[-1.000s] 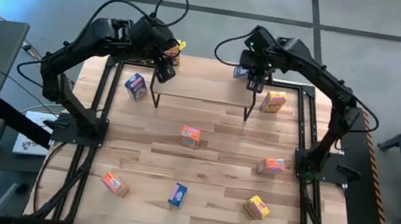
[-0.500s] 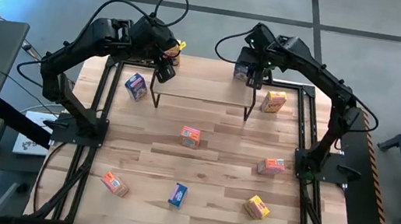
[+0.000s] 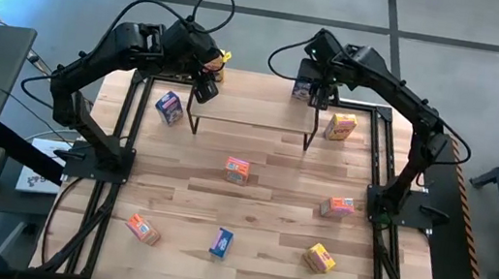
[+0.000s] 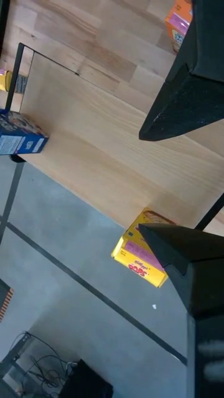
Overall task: Stack cereal on shelf
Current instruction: Put the middle right blue cereal box on the shelf
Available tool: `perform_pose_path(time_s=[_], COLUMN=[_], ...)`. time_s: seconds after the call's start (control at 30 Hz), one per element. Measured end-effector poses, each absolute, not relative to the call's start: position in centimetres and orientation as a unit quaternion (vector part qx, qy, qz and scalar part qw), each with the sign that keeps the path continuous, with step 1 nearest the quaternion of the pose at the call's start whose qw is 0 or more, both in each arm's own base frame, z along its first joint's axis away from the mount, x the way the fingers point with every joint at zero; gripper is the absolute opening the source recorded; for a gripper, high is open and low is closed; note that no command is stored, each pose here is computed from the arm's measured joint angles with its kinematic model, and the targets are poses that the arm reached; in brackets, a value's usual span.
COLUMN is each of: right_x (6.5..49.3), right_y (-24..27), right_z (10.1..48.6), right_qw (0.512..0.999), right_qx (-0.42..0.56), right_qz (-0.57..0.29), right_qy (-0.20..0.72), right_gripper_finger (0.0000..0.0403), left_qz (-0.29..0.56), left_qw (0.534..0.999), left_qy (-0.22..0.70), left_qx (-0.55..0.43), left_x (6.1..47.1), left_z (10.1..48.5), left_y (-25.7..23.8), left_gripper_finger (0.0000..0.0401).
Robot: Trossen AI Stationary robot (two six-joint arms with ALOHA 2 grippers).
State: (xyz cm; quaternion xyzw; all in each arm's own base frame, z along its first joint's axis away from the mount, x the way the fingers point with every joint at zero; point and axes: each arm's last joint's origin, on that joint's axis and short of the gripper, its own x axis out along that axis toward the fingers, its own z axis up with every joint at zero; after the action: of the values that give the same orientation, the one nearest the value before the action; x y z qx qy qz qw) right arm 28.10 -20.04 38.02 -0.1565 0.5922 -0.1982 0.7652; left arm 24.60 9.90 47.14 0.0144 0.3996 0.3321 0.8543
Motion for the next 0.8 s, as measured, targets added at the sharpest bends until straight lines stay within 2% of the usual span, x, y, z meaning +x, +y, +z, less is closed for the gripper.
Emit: perform_pose_path(time_s=[0.8], right_x=[27.3], right_y=[-19.47], right_z=[38.75], right_qw=[0.764], right_qx=[-0.158], right_qz=[-0.198], right_qy=[0.594], right_gripper_finger=[0.0225], left_qz=[0.324], left_qw=[0.855], left_qy=[0.405], left_qx=[0.032], left_x=[24.63], left_z=[47.17], left_y=[9.91], left_gripper_finger=[0.022])
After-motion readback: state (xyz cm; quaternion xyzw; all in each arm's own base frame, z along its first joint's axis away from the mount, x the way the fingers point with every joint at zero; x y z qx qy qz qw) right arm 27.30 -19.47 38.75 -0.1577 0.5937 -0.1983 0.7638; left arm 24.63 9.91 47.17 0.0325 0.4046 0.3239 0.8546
